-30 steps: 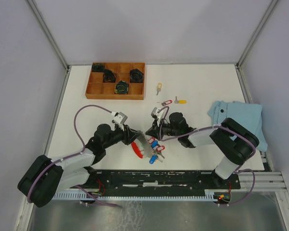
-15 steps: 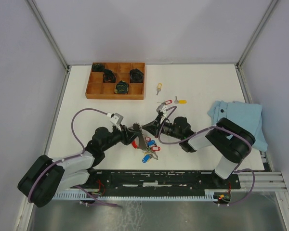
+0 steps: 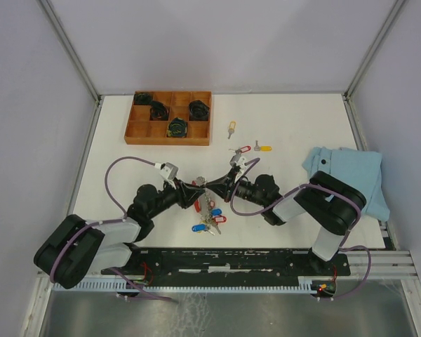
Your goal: Put the keys on the keyring
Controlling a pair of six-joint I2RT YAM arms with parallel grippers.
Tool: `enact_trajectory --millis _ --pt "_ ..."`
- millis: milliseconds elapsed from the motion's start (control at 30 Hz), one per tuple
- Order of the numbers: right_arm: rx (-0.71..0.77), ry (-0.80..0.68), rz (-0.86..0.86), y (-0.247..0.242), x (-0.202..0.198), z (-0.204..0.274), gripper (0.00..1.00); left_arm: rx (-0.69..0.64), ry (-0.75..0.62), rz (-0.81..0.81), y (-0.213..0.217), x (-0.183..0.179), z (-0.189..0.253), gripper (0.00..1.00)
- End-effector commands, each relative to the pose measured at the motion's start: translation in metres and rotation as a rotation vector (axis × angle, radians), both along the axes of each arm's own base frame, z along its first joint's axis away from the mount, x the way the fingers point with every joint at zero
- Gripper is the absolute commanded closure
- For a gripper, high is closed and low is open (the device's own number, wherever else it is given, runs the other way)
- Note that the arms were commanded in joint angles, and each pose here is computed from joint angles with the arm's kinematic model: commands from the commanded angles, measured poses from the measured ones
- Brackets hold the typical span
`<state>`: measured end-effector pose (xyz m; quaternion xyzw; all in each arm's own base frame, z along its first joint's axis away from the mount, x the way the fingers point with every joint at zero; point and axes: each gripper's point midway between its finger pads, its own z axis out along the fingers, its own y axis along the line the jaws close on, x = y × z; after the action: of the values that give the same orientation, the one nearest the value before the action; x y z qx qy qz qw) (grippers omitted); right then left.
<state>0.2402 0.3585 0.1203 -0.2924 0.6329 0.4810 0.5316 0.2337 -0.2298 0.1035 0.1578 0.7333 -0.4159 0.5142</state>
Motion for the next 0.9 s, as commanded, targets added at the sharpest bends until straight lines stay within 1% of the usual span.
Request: enact_trajectory --millis 0,100,267,533,867 --pt "0.084 -0.049 0.015 0.005 -0.005 0.023 0.99 -0.103 -0.152 -0.057 -0.007 -0.005 0.039 0.60" --pt "0.088 -0.041 -0.013 0.002 -0.002 0.024 0.99 -0.097 -0.193 -0.064 -0.006 -0.007 0.042 0.59" --pt "0.087 -0.029 -0.050 0.000 0.003 0.024 0.99 -0.087 -0.215 -0.001 0.004 -0.001 0.042 0.59" --pt "0.111 -0.003 -0.057 0.003 0.004 0.027 0.99 -0.171 -0.171 0.012 0.000 0.003 0.050 0.60" --pt "0.121 0.005 -0.073 0.003 0.006 0.029 0.99 -0.231 -0.078 0.024 -0.004 0.005 0.039 0.65"
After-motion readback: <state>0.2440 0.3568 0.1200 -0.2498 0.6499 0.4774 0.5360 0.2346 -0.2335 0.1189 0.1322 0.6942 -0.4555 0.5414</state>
